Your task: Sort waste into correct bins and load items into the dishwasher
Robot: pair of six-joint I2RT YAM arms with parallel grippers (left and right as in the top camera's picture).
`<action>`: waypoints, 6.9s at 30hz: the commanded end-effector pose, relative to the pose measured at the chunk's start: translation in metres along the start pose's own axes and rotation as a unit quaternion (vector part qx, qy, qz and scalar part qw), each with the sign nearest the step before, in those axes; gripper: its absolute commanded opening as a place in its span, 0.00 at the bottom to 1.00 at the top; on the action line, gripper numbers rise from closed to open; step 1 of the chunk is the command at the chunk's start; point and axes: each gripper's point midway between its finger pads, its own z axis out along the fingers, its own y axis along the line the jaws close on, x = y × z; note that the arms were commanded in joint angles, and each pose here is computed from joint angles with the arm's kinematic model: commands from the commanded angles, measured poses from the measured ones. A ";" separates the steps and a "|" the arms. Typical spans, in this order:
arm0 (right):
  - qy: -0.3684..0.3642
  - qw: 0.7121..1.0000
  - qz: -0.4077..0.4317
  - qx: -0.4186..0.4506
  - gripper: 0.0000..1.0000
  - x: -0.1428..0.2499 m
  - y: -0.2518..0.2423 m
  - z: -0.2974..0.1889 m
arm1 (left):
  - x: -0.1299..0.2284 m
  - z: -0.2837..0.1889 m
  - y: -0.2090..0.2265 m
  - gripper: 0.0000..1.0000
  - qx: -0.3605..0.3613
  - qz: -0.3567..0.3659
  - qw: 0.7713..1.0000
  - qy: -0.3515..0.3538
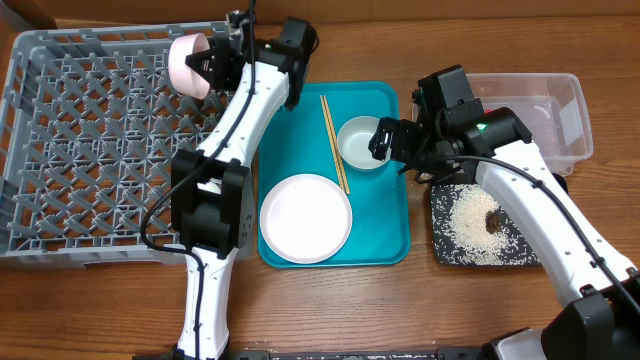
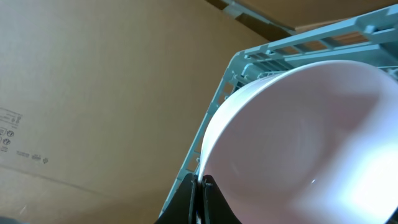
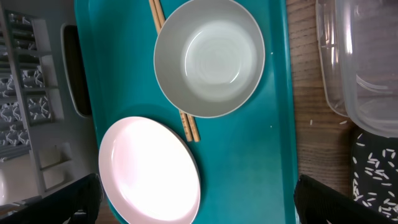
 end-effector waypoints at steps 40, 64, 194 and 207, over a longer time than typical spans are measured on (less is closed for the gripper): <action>-0.021 1.000 -0.007 -0.008 1.00 -0.009 0.009 -0.011 | -0.013 0.036 -0.034 0.04 0.088 -0.064 0.994 0.028; -0.021 1.000 -0.007 -0.008 1.00 -0.009 0.009 -0.011 | -0.011 0.023 -0.050 0.14 -0.001 0.043 0.999 0.004; -0.021 1.000 -0.007 -0.008 1.00 -0.009 0.009 -0.011 | 0.020 -0.124 0.079 0.04 0.551 -0.038 0.823 0.133; -0.021 1.000 -0.007 -0.008 1.00 -0.009 0.009 -0.011 | 0.123 -0.016 0.145 0.04 0.296 -0.139 0.918 0.225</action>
